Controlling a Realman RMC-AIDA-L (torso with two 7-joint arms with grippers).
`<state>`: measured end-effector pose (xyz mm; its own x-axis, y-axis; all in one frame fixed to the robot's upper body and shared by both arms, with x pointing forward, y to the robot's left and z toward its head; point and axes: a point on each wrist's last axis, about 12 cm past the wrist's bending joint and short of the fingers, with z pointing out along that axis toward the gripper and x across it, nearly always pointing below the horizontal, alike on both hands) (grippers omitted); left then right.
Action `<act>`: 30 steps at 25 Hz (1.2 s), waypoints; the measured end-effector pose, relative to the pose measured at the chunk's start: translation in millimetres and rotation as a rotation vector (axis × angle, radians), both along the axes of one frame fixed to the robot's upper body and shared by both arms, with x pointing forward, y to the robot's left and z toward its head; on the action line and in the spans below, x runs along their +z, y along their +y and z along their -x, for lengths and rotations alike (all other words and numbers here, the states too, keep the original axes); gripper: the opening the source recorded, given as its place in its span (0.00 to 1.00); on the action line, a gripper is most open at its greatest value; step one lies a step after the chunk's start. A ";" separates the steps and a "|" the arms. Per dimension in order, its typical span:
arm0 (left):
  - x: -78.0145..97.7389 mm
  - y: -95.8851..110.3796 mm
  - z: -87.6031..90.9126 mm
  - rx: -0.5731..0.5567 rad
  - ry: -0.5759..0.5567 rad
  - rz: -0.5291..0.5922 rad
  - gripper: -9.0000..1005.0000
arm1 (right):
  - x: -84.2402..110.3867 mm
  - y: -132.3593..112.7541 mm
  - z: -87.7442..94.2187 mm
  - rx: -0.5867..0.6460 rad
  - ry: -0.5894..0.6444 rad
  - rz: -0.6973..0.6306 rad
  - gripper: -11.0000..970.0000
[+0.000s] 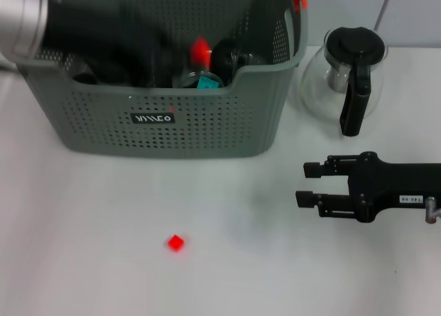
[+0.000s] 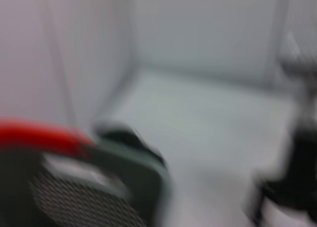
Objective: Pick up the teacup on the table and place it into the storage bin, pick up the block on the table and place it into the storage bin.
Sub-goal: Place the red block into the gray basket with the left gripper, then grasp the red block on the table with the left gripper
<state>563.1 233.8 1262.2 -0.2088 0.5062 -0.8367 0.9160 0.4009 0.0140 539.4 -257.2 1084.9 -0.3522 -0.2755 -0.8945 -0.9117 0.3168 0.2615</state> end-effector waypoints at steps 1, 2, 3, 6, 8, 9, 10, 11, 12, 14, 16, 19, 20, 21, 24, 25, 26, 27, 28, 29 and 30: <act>4.7 0.0 -5.9 0.041 -0.023 0.026 0.20 | 0.1 0.4 0.0 0.001 0.000 -0.001 0.66; 7.8 -2.1 -15.7 0.106 -0.048 0.039 0.20 | 0.1 0.9 -0.1 0.002 0.000 -0.002 0.66; 7.5 -3.1 -20.6 0.140 -0.057 0.036 0.20 | 0.3 1.5 -0.3 0.003 -0.001 -0.003 0.66; -2.7 -10.1 -48.0 0.319 -0.088 -0.015 0.20 | 0.6 2.3 -1.0 0.003 -0.003 -0.002 0.66; -13.2 -15.4 -60.8 0.375 -0.082 -0.054 0.20 | 0.6 2.5 -1.3 0.003 -0.003 -0.002 0.66; -21.6 -20.8 -69.9 0.400 -0.069 -0.086 0.20 | 0.8 2.7 -1.5 0.003 -0.004 -0.002 0.66; -30.2 -25.2 -77.8 0.418 -0.049 -0.118 0.20 | 1.0 3.0 -1.7 0.004 -0.005 -0.002 0.66; -36.4 -27.3 -82.7 0.431 -0.034 -0.142 0.20 | 1.1 3.2 -1.9 0.004 -0.005 -0.002 0.66; -43.5 -30.2 -88.2 0.444 -0.017 -0.172 0.20 | 1.1 3.4 -1.9 0.004 -0.005 -0.002 0.66; -55.5 -33.8 -94.7 0.454 0.017 -0.217 0.20 | 1.0 3.7 -1.8 0.005 -0.005 -0.003 0.66; -65.3 -38.8 -97.9 0.442 0.047 -0.255 0.20 | 1.1 4.0 -1.6 0.006 -0.004 -0.004 0.66; -73.3 -44.0 -100.6 0.441 0.082 -0.303 0.24 | 1.4 4.3 -1.2 0.011 -0.003 -0.007 0.66; -72.9 -44.9 -100.9 0.445 0.087 -0.307 0.26 | 1.5 4.4 -1.2 0.012 -0.004 -0.008 0.66; -71.7 -45.2 -100.7 0.448 0.089 -0.306 0.28 | 1.5 4.3 -1.2 0.011 -0.004 -0.008 0.66; -59.5 -45.9 -95.8 0.449 0.064 -0.282 0.32 | 1.6 4.4 -1.2 0.012 -0.004 -0.009 0.66; -53.7 -45.0 -92.3 0.446 0.050 -0.272 0.34 | 1.7 4.4 -1.2 0.012 -0.004 -0.009 0.66; -45.8 -42.7 -86.4 0.441 0.032 -0.259 0.35 | 1.7 4.4 -1.2 0.012 -0.004 -0.010 0.66; -38.7 -40.3 -80.1 0.429 0.015 -0.242 0.37 | 1.8 4.3 -1.2 0.011 -0.004 -0.010 0.66; -30.7 -36.6 -70.3 0.406 -0.003 -0.218 0.41 | 1.8 4.3 -1.2 0.012 -0.004 -0.010 0.66; -24.8 -33.1 -59.4 0.363 -0.014 -0.188 0.44 | 2.0 4.2 -1.3 0.011 -0.005 -0.011 0.66; -19.8 -29.4 -48.6 0.314 -0.028 -0.155 0.48 | 2.3 4.2 -1.4 0.010 -0.006 -0.013 0.66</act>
